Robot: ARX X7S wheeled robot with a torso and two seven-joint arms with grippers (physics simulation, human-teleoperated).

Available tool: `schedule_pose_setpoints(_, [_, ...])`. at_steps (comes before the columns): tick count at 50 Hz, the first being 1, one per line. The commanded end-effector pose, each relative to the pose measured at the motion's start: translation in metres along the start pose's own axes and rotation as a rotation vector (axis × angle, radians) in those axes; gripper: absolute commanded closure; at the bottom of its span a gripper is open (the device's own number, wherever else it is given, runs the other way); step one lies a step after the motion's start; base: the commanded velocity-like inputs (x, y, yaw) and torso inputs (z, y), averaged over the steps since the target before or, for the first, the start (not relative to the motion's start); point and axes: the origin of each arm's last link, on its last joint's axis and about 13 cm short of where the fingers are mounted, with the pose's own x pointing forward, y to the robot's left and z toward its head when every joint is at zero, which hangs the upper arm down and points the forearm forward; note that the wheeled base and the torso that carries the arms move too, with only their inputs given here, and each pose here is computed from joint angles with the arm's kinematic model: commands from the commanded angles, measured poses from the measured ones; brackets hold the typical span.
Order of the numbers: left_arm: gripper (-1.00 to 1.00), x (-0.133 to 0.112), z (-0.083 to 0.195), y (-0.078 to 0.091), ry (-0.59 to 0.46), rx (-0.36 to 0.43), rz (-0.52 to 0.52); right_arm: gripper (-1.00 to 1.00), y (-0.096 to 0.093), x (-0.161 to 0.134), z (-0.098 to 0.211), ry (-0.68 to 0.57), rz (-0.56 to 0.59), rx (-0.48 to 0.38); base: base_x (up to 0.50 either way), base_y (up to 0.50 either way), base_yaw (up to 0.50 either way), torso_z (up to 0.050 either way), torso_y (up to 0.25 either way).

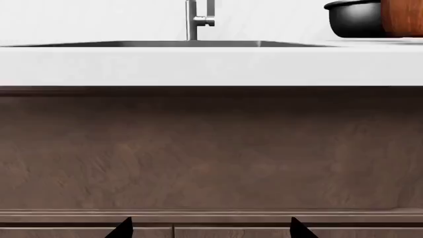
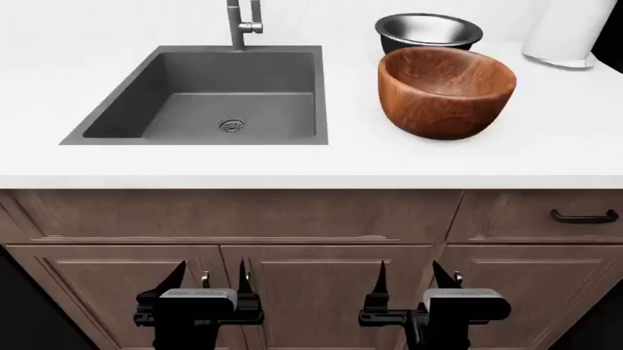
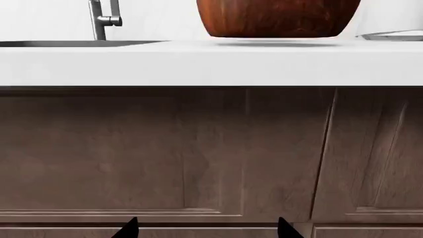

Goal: Stack the bowls in the sink.

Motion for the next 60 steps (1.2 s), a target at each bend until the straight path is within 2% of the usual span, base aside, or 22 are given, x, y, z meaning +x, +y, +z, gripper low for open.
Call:
schedule_pose_setpoints(1, [-1.00, 0.000, 0.001, -0.001, 0.000, 0.000, -0.003, -1.00, 0.000, 0.000, 0.000, -0.018, 0.042, 0.021, 0.00, 0.00, 0.00, 0.000, 0.000])
schedule_pose_setpoints(15, [-1.00, -0.005, 0.012, -0.001, -0.008, 0.026, -0.004, -1.00, 0.000, 0.000, 0.000, 0.001, 0.025, 0.019, 0.00, 0.00, 0.00, 0.000, 0.000])
schedule_pose_setpoints(19, [-1.00, -0.010, 0.033, -0.001, -0.020, 0.030, -0.017, -1.00, 0.000, 0.000, 0.000, 0.002, 0.031, 0.013, 0.00, 0.00, 0.00, 0.000, 0.000])
schedule_pose_setpoints(33, [-1.00, -0.001, 0.087, 0.000, -0.040, 0.037, 0.010, -1.00, 0.000, 0.000, 0.000, -0.003, 0.042, -0.028, 0.00, 0.00, 0.00, 0.000, 0.000])
schedule_pose_setpoints(34, [-1.00, -0.001, 0.092, 0.000, -0.047, 0.037, 0.008, -1.00, -0.065, -0.036, 0.002, 0.133, -0.028, -0.174, 0.00, 0.00, 0.00, 0.000, 0.000])
schedule_pose_setpoints(35, [-1.00, -0.002, 0.099, -0.002, -0.053, 0.035, 0.004, -1.00, -0.082, -0.036, 0.030, 0.112, -0.039, -0.088, 0.00, 0.00, 0.00, 0.000, 0.000])
schedule_pose_setpoints(36, [-1.00, -0.003, 0.105, -0.002, -0.065, 0.035, 0.003, -1.00, -0.067, -0.042, 0.046, 0.121, -0.054, 0.002, 0.00, 0.00, 0.00, 0.000, 0.000])
schedule_pose_setpoints(38, [-1.00, -0.003, 0.114, -0.003, -0.072, 0.034, -0.001, -1.00, -0.055, -0.052, 0.090, 0.102, -0.002, -0.031, 0.00, 0.00, 0.00, 0.000, 0.000])
schedule_pose_setpoints(39, [-1.00, -0.003, 0.119, -0.004, -0.076, 0.032, -0.001, -1.00, -0.049, -0.060, 0.113, 0.028, 0.020, -0.058, 0.00, 0.00, 0.00, 0.000, 0.000])
schedule_pose_setpoints(40, [-1.00, -0.002, 0.123, -0.004, -0.078, 0.028, -0.002, -1.00, -0.042, -0.071, 0.137, -0.109, 0.048, -0.083, 0.00, 0.00, 0.00, 0.000, 0.000])
schedule_pose_setpoints(42, [-1.00, 0.000, 0.128, -0.004, -0.075, 0.022, 0.002, -1.00, -0.043, -0.071, 0.138, -0.109, 0.043, -0.084, 0.00, 0.00, 0.00, 0.000, 0.000])
schedule_pose_setpoints(43, [-1.00, 0.002, 0.132, -0.004, -0.073, 0.019, 0.004, -1.00, -0.048, -0.055, 0.163, -0.203, 0.036, -0.139, 0.00, 0.00, 0.00, 0.000, 0.000])
schedule_pose_setpoints(44, [-1.00, 0.004, 0.137, -0.003, -0.071, 0.012, 0.007, -1.00, -0.033, -0.045, 0.191, -0.409, 0.161, -0.145, 0.00, 0.00, 0.00, 0.000, 0.000])
schedule_pose_setpoints(45, [-1.00, 0.005, 0.142, -0.003, -0.071, 0.008, 0.010, -1.00, -0.021, -0.045, 0.214, -0.545, 0.268, -0.123, 0.00, 0.00, 0.00, 0.000, 0.000])
schedule_pose_setpoints(46, [-1.00, 0.006, 0.146, -0.004, -0.072, 0.003, 0.010, -1.00, -0.028, -0.044, 0.229, -0.524, 0.228, -0.209, 0.00, 0.00, 0.00, 0.000, 0.000])
schedule_pose_setpoints(47, [-1.00, 0.007, 0.150, -0.004, -0.073, 0.003, 0.012, -1.00, -0.042, -0.047, 0.255, -0.574, 0.100, -0.284, 0.00, 0.00, 0.00, 0.000, 0.000])
schedule_pose_setpoints(48, [-1.00, 0.008, 0.156, -0.005, -0.079, 0.000, 0.013, -1.00, -0.053, -0.056, 0.268, -0.557, -0.018, -0.337, 0.00, 0.00, 0.00, 0.000, 0.000])
schedule_pose_setpoints(51, [-1.00, 0.007, 0.171, -0.006, -0.097, -0.002, 0.004, -1.00, -0.048, -0.072, 0.273, -0.347, -0.218, -0.177, 0.00, 0.00, 0.00, 0.000, 0.000])
schedule_pose_setpoints(54, [-1.00, 0.008, 0.186, -0.007, -0.114, 0.013, -0.008, -1.00, -0.043, -0.084, 0.287, -0.074, -0.019, -0.146, 0.00, 0.00, 0.00, 0.000, 0.000])
schedule_pose_setpoints(55, [-1.00, 0.007, 0.187, -0.007, -0.106, 0.015, -0.014, -1.00, -0.043, -0.087, 0.289, -0.027, 0.021, -0.140, 0.00, 0.00, 0.00, 0.000, 0.000])
schedule_pose_setpoints(57, [-1.00, 0.008, 0.194, -0.008, -0.108, 0.032, -0.037, -1.00, -0.045, -0.085, 0.301, -0.020, 0.022, -0.163, 0.00, 0.00, 0.00, 0.000, 0.000])
schedule_pose_setpoints(60, [-1.00, 0.012, 0.206, -0.007, -0.092, 0.003, -0.040, -1.00, -0.046, -0.087, 0.313, -0.030, 0.028, -0.169, 0.00, 0.00, 0.00, 0.000, 0.000])
